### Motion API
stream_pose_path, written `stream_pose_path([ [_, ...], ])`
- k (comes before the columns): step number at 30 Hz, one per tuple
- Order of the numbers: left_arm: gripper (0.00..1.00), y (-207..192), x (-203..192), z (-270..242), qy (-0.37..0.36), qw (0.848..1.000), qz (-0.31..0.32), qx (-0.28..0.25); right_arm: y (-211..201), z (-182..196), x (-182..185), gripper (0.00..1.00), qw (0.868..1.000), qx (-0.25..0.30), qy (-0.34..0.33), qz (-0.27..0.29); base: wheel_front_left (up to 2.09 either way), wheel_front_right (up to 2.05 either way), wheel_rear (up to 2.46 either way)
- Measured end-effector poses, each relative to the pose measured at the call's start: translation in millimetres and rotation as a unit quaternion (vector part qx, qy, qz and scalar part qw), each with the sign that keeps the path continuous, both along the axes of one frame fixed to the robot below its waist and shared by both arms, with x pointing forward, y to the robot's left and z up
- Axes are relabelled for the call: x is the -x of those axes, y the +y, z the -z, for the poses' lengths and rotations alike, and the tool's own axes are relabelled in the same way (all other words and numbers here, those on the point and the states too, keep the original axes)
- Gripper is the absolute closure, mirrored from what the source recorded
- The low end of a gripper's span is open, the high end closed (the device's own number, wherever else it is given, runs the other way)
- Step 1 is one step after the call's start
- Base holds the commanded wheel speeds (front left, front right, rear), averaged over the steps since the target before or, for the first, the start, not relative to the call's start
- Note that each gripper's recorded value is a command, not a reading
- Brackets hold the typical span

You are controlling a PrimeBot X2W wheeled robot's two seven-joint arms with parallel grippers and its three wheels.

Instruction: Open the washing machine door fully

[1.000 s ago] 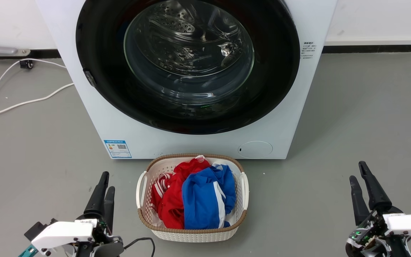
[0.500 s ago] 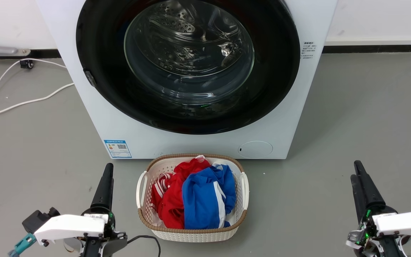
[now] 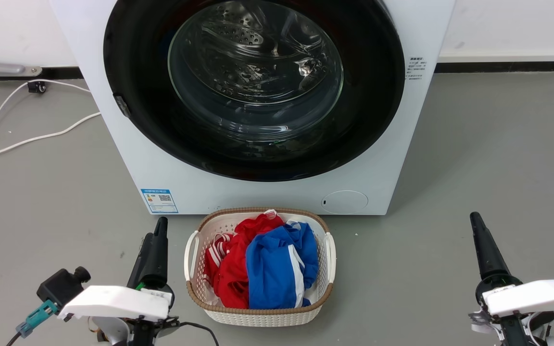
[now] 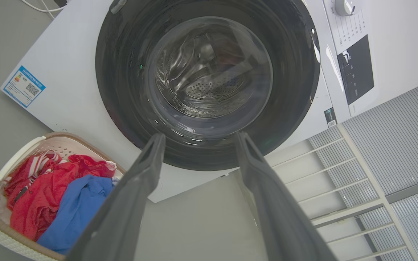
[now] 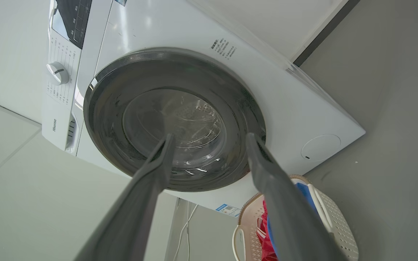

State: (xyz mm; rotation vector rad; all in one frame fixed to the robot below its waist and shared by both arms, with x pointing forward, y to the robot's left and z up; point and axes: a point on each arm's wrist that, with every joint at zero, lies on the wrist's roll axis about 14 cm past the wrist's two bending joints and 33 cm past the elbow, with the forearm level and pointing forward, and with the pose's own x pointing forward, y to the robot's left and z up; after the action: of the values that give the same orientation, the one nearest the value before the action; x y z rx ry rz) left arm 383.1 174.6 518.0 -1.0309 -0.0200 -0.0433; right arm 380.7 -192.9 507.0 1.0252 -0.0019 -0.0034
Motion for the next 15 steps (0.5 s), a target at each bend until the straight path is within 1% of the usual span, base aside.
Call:
stream_pose_path([
  [6,0.00,-4.3,0.3,-3.1,-0.009,0.997,0.005,-0.071,4.6,-4.2,0.7,0.00,0.997,0.075,-0.006,-0.012,0.00,0.00,0.00],
  [15,0.00,-10.0,0.6,-10.4,-0.029,0.987,0.011,-0.159,10.4,-9.7,0.6,0.00,0.988,0.153,-0.011,-0.029,0.00,0.00,0.00],
])
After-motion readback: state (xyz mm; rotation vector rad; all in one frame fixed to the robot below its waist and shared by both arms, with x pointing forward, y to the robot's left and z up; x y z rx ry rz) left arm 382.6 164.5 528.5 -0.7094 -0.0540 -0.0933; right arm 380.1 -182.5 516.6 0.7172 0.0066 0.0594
